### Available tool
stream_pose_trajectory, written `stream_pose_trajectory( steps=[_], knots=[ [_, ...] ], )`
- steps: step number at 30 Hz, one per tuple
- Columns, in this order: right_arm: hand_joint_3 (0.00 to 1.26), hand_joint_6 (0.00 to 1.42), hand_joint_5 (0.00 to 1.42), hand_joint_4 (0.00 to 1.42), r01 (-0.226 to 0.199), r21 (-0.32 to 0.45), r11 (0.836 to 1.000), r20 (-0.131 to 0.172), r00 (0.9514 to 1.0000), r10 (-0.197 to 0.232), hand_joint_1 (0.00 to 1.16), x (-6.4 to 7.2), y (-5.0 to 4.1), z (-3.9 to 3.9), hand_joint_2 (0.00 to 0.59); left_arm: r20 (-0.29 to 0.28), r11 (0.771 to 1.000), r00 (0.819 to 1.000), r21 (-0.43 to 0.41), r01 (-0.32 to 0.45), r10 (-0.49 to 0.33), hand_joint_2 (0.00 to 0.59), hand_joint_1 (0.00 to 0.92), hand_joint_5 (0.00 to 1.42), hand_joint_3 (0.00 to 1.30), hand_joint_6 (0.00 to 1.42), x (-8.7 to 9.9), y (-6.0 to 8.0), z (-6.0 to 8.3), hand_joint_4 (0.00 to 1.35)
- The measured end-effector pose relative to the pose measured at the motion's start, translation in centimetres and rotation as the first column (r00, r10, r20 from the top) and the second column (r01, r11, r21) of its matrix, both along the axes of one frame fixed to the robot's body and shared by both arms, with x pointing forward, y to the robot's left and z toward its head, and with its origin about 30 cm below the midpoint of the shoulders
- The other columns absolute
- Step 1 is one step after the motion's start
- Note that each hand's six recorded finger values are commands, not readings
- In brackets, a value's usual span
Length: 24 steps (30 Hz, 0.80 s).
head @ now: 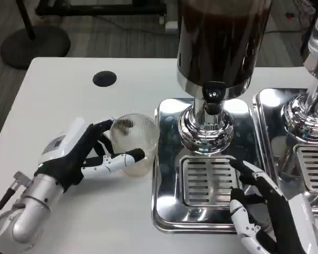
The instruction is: Grasp the cup under the faucet to collect the drink, then remove the cup.
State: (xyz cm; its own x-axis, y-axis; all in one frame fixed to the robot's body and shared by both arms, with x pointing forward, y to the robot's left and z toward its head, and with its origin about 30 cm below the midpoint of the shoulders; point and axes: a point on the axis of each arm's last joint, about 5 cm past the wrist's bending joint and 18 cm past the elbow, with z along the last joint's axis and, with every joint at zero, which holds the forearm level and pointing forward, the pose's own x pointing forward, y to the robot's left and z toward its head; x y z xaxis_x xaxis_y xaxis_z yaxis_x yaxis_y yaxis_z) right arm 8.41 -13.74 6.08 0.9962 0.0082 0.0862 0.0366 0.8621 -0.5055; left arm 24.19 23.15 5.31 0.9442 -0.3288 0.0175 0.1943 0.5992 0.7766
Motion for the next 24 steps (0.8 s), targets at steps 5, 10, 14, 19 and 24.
stream_pose_trajectory(
  steps=[5, 10, 14, 19, 24],
  knots=[
    [0.26, 0.44, 0.26, 0.21, 0.001, 0.005, 1.0, 0.0, 1.0, -0.001, 0.37, 0.0, 0.04, -0.02, 0.479, 0.026, 0.999, 1.0, -0.042, -0.013, 0.014, 0.254, 0.212, 0.64, 0.37, 0.75, -0.1, 0.1, 0.1, 0.39],
    [0.26, 0.45, 0.26, 0.21, 0.003, 0.007, 1.0, 0.001, 1.0, -0.003, 0.37, 0.1, 0.04, -0.02, 0.479, 0.054, 0.996, 0.998, -0.085, -0.03, 0.035, 0.255, 0.211, 0.64, 0.37, 0.75, -0.1, 0.2, 0.4, 0.39],
    [0.26, 0.45, 0.26, 0.22, 0.002, 0.01, 1.0, 0.005, 1.0, -0.002, 0.37, 0.1, 0.06, 0.0, 0.479, 0.06, 0.994, 0.998, -0.103, -0.027, 0.034, 0.255, 0.211, 0.64, 0.37, 0.75, -0.2, 0.2, 0.4, 0.39],
    [0.26, 0.45, 0.26, 0.22, 0.002, 0.013, 1.0, 0.008, 1.0, -0.002, 0.37, 0.1, 0.09, 0.01, 0.479, 0.061, 0.991, 0.998, -0.134, -0.024, 0.033, 0.256, 0.211, 0.64, 0.37, 0.75, -0.2, 0.1, 0.4, 0.39],
    [0.26, 0.44, 0.26, 0.22, 0.005, 0.017, 1.0, 0.011, 0.9999, -0.005, 0.37, 0.1, 0.15, 0.03, 0.482, 0.049, 0.988, 0.999, -0.152, 0.012, -0.005, 0.255, 0.21, 0.64, 0.37, 0.75, -0.1, -0.9, 0.2, 0.4]
  ],
)
